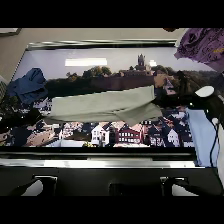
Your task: Fold the clothes and pants, and hang the long-sleeved shirts on hangers.
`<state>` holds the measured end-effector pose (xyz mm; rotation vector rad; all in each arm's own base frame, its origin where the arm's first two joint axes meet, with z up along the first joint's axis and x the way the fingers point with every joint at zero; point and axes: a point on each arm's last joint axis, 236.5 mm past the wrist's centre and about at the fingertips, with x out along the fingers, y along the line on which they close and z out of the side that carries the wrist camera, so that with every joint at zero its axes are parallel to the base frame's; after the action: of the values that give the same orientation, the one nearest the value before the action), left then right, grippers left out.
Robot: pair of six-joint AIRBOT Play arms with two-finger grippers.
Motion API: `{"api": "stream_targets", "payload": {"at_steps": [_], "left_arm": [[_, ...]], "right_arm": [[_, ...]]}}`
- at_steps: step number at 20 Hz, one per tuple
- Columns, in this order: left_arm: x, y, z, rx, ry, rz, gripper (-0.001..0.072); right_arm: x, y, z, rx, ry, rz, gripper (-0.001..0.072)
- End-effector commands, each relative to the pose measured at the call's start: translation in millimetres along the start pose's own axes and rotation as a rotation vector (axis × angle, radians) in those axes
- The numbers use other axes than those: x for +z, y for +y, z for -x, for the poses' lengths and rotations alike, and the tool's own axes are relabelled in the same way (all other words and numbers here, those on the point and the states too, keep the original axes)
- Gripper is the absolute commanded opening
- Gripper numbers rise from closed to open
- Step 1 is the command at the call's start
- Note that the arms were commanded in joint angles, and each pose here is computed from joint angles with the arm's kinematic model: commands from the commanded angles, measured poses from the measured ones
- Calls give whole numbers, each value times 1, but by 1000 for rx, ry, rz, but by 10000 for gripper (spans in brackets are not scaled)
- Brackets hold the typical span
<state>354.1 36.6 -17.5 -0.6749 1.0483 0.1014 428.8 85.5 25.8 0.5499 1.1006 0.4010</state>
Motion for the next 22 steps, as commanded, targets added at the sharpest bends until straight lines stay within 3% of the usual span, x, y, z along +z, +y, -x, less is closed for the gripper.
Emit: {"api": "stream_targets", "payload": {"at_steps": [1,12,19,22], "left_arm": [[30,-6,-19,3,-25,-22,13],[84,-40,-81,-21,6,-161,13],[63,-26,-115,-9,113,-130,19],[63,-27,-116,-11,115,-121,190]], "right_arm": [[51,-7,-18,-35,-66,4,33],[119,-31,-55,-49,-112,-18,33],[90,-62,-97,-60,24,-114,35],[75,-67,-107,-49,83,-143,47]]}}
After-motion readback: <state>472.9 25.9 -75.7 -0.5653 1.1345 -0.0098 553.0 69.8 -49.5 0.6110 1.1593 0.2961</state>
